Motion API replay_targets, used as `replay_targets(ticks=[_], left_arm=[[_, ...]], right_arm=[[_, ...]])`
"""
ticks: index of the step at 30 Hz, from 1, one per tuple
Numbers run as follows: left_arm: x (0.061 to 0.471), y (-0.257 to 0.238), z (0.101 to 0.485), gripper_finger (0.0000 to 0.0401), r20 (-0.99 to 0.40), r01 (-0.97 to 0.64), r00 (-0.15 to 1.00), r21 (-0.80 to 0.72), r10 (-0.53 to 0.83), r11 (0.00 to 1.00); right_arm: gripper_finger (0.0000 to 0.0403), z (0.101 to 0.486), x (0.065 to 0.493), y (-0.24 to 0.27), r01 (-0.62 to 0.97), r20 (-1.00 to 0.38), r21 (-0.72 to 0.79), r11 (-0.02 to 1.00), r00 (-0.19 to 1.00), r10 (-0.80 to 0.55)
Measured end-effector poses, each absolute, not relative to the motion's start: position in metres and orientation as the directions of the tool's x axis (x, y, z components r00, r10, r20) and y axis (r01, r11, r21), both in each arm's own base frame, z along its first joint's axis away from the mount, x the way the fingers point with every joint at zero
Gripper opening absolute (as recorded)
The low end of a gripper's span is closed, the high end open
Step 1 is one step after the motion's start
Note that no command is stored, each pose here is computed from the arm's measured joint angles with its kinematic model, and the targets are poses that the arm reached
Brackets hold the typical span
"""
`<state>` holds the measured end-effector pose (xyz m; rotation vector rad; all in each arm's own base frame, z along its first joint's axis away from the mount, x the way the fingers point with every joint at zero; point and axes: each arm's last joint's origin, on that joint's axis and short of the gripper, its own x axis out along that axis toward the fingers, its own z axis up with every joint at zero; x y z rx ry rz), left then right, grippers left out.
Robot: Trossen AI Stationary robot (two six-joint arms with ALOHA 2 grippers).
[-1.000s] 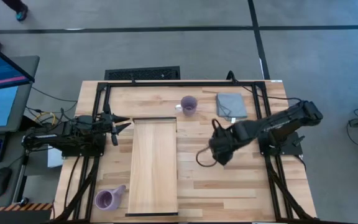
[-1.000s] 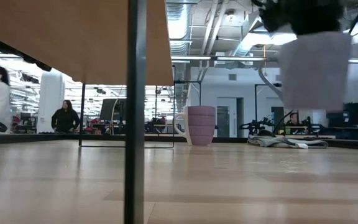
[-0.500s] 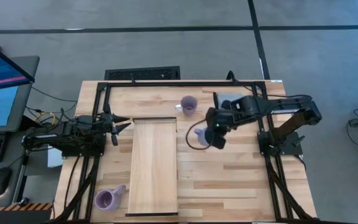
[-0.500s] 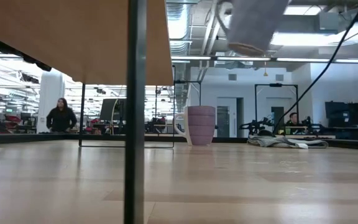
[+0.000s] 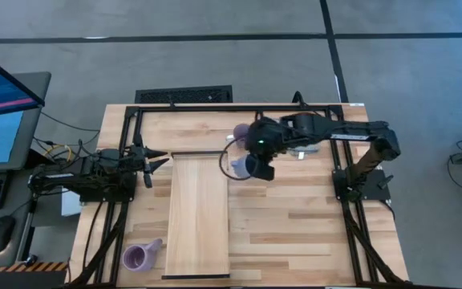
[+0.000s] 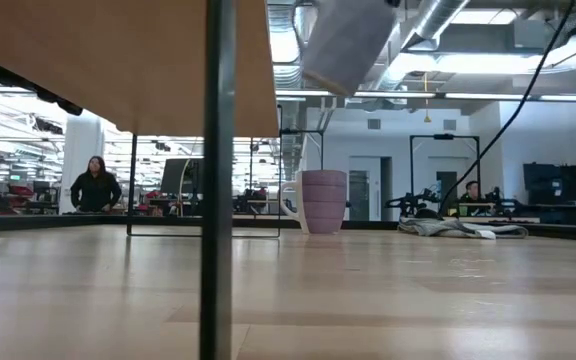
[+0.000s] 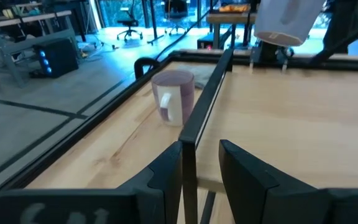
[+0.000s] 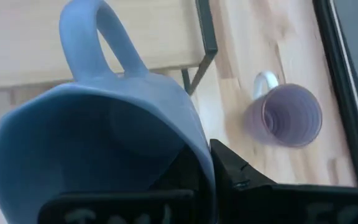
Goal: Stack small to large cups/mugs on shelf
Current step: Put the blue mug on the shelf
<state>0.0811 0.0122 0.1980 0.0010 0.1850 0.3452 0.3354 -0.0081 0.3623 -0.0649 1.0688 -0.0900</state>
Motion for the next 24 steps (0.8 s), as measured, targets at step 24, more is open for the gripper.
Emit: replay_targets(ticks=[24], left_arm=[[0.082, 0.012, 0.196, 0.0098, -0.198, -0.339, 0.92, 0.023, 0.337, 0.94]], right_arm=[[0.0027, 0.355, 0.426, -0.015, -0.254, -0.896, -0.144, 0.956, 0.444, -0.016]])
